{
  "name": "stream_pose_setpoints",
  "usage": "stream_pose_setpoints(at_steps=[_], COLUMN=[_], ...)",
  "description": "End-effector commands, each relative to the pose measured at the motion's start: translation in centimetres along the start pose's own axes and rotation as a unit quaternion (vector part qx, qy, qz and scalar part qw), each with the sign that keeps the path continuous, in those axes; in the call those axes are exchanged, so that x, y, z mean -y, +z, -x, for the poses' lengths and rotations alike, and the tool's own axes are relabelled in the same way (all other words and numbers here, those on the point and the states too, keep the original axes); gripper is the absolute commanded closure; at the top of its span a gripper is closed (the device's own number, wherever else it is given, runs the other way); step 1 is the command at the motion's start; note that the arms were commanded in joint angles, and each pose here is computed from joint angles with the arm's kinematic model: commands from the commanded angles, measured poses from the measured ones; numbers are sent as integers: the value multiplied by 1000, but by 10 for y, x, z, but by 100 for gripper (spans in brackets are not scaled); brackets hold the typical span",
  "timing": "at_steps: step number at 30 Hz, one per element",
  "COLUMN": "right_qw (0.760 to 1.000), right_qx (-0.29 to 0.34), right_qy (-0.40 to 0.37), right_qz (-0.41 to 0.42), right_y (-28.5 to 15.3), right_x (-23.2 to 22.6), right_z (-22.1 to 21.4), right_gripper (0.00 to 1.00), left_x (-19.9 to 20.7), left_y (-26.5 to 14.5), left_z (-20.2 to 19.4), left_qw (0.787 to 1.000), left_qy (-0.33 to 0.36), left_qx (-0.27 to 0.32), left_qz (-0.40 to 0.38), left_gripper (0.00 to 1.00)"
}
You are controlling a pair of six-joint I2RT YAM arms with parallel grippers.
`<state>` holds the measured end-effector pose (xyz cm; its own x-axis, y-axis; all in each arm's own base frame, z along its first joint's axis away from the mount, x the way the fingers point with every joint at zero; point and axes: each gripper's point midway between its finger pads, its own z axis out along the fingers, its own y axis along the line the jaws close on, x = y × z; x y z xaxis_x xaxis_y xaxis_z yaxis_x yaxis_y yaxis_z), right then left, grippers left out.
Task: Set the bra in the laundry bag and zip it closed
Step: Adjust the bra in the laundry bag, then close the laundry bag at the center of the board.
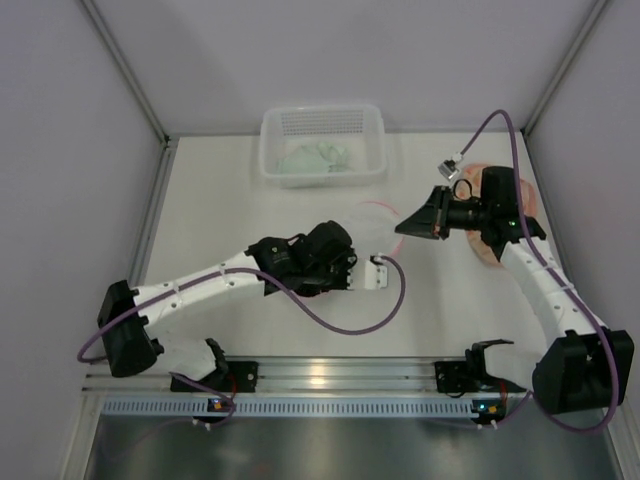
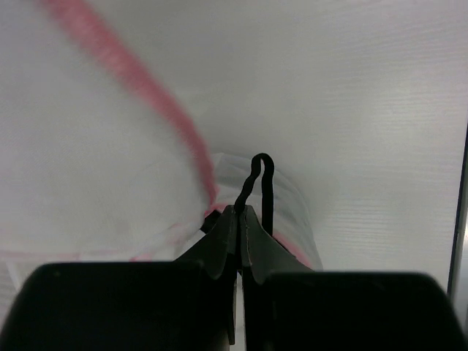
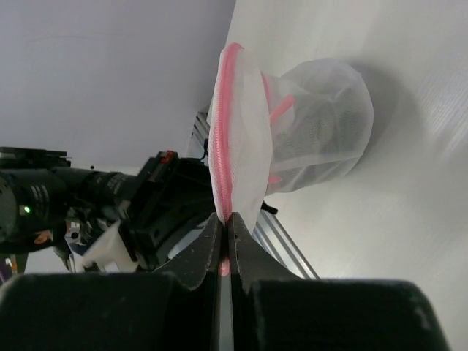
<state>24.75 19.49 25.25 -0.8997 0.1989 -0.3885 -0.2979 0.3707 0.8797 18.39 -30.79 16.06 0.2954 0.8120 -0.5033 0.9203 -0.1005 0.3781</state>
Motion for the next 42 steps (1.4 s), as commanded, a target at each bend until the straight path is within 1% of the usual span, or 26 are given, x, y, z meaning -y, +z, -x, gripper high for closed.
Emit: stream_pose_setpoints(at_steps=[1,3,4,7,10,11,14,15,17,18,21,22,23,24,25,26,27,28,29,30,31,33,36,38,40,42], right_qw=[999,999,999,999,999,999,998,998,998,998,998,998,998,998,998,997,996,996,996,995,994,992,987,983,979,972], right_qx=[6,4,2,1,-1,-1,1,2,4,3,3,0,1,3,4,11,14,16,18,25,29,47,66,68,71,70], right_qy=[-35,-46,-44,-51,-51,-53,-58,-60,-64,-63,-69,-65,-69,-70,-68,-70,-80,-81,-81,-84,-89,-104,-126,-140,-162,-190], right_qz=[13,13,12,14,14,12,15,16,17,16,13,11,8,4,-2,-14,-22,-28,-35,-44,-48,-59,-78,-92,-104,-122], right_y=[-8,-10,-11,-13,-13,-14,-15,-16,-18,-19,-24,-26,-28,-29,-31,-33,-34,-35,-35,-36,-36,-38,-39,-36,-33,-26], right_x=[-13,-14,-14,-17,-18,-19,-22,-23,-26,-26,-27,-28,-26,-25,-24,-20,-17,-16,-14,-12,-13,-14,-15,-14,-13,-10], right_z=[-2,-4,-6,-7,-8,-7,-5,-5,-4,-5,-4,-5,-4,-3,-3,1,2,3,4,7,9,18,27,29,32,33], right_gripper=[100,100,100,100,100,100,100,100,100,100,100,100,100,100,100,100,100,100,100,100,100,100,100,100,100,100], left_x=[-35,-43,-45,-48,-41,-31,-20,-16,-19,-19,-26,-35,-39,-44,-50,-51,-52,-55,-49,-49,-50,-50,-56,-57,-70,-88], left_y=[-39,-44,-46,-34,-14,-5,21,33,43,50,61,64,65,64,61,57,53,39,31,21,3,-23,-54,-65,-80,-87], left_z=[12,-1,-6,-32,-42,-43,-52,-63,-70,-82,-93,-107,-107,-106,-94,-83,-71,-51,-28,-15,2,26,43,46,46,36], left_qw=[990,979,976,962,949,943,932,929,923,920,909,900,892,889,891,894,896,900,904,905,899,891,877,869,854,825], left_qy=[-113,-178,-195,-253,-305,-328,-361,-369,-380,-386,-405,-410,-425,-428,-428,-428,-429,-426,-419,-415,-420,-422,-436,-450,-469,-517], left_qx=[47,53,56,35,29,27,11,-10,-17,-35,-51,-80,-82,-79,-60,-39,-17,22,62,87,122,168,201,205,224,230], left_qz=[67,78,82,96,70,49,30,33,48,62,86,122,133,141,136,123,109,93,50,37,25,9,-2,-11,-18,-14], left_gripper=[100,100,100,100,100,100,100,100,100,100,100,100,100,100,99,91,81,62,56,46,35,33,30,28,26,22])
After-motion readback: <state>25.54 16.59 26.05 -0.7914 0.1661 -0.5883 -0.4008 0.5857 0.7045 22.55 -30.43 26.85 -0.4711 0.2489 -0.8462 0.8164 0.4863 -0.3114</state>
